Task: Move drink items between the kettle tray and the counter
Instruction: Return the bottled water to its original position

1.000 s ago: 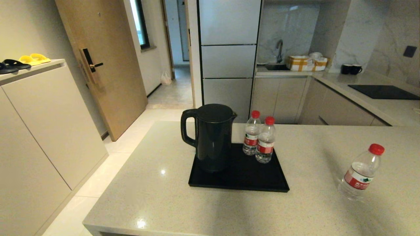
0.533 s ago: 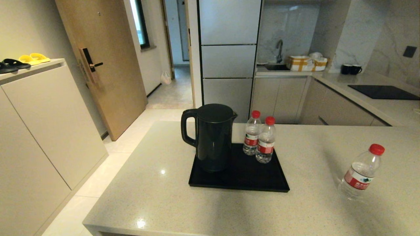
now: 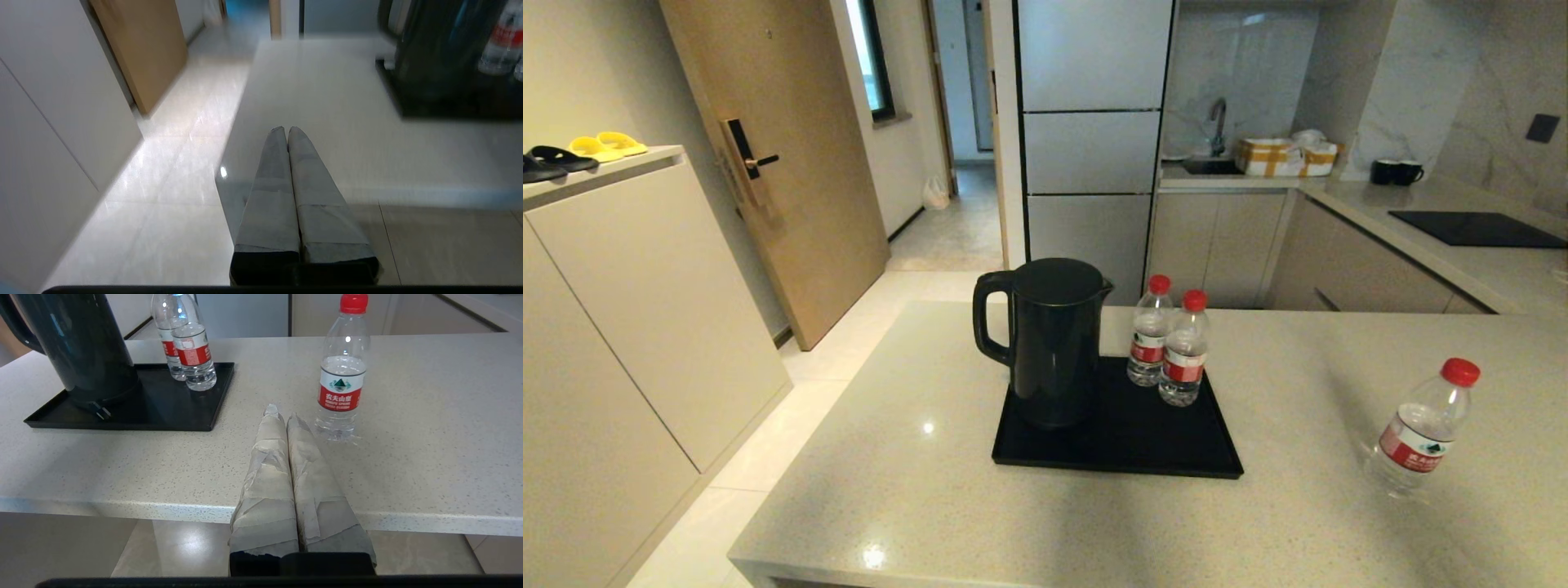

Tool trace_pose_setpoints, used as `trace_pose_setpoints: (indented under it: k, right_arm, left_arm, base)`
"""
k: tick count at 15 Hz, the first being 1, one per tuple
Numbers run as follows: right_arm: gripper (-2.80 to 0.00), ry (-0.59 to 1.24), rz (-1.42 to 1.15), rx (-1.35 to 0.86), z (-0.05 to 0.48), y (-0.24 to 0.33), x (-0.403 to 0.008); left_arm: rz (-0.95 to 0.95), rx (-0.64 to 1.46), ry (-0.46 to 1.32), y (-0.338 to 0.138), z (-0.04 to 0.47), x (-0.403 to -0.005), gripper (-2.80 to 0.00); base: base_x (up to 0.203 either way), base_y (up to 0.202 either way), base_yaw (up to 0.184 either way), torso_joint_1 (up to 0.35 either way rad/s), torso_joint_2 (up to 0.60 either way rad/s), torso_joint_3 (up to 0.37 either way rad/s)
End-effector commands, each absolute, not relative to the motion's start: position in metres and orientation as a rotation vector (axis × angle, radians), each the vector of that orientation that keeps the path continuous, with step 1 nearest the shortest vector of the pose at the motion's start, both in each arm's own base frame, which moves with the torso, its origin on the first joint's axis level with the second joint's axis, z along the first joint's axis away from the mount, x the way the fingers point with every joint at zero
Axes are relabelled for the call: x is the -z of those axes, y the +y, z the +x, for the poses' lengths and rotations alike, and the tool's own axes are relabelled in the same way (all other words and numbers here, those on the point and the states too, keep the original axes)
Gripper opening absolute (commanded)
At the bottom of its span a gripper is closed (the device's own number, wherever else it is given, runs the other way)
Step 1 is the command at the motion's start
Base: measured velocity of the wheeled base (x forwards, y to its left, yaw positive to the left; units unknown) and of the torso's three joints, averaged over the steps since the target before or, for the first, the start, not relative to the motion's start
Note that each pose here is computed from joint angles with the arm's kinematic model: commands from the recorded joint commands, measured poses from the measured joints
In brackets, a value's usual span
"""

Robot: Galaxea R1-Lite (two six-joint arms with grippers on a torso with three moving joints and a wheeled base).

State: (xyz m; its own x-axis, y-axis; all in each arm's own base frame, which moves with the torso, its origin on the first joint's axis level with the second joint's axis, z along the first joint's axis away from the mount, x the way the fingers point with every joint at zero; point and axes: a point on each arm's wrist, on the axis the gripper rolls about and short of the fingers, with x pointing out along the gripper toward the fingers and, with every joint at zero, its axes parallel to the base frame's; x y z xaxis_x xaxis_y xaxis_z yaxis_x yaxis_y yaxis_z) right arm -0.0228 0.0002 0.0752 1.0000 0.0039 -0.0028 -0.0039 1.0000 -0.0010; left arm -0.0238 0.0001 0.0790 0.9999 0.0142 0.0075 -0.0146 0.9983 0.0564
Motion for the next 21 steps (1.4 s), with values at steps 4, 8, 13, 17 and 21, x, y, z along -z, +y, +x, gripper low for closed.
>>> trace_pose_setpoints:
  k: [4, 8, 13, 17, 21]
  right_arm:
    - [-2.8, 0.005, -0.002, -0.004, -0.0227, 0.0003, -0.0747]
    - [-2.8, 0.005, -0.002, -0.005, -0.0227, 0.0002, -0.0747]
    - [-2.8, 0.005, -0.002, -0.005, -0.0227, 0.0002, -0.0747]
    - [-2.8, 0.006, -0.011, -0.006, -0.0227, 0.0003, -0.0748]
    - [-2.8, 0.057, -0.051, -0.011, -0.0216, 0.0004, -0.0745]
  left_arm:
    - [0.049, -0.01, 0.048, 0.0, -0.023, -0.0709, -2.8]
    - [0.048, -0.011, 0.048, 0.0001, -0.023, -0.0708, -2.8]
    - [0.049, -0.01, 0.048, 0.0, -0.023, -0.0709, -2.8]
    - [0.048, -0.01, 0.046, 0.0, -0.023, -0.071, -2.8]
    - [0.048, -0.011, 0.049, 0.0001, -0.0229, -0.0705, -2.8]
  base:
    - [0.0, 0.0, 0.0, 0.0, 0.0, 0.0]
    - [0.0, 0.0, 0.0, 0.0, 0.0, 0.0]
    - [0.0, 0.0, 0.0, 0.0, 0.0, 0.0]
    - [0.0, 0.0, 0.0, 0.0, 0.0, 0.0]
    - [0.0, 0.0, 0.0, 0.0, 0.0, 0.0]
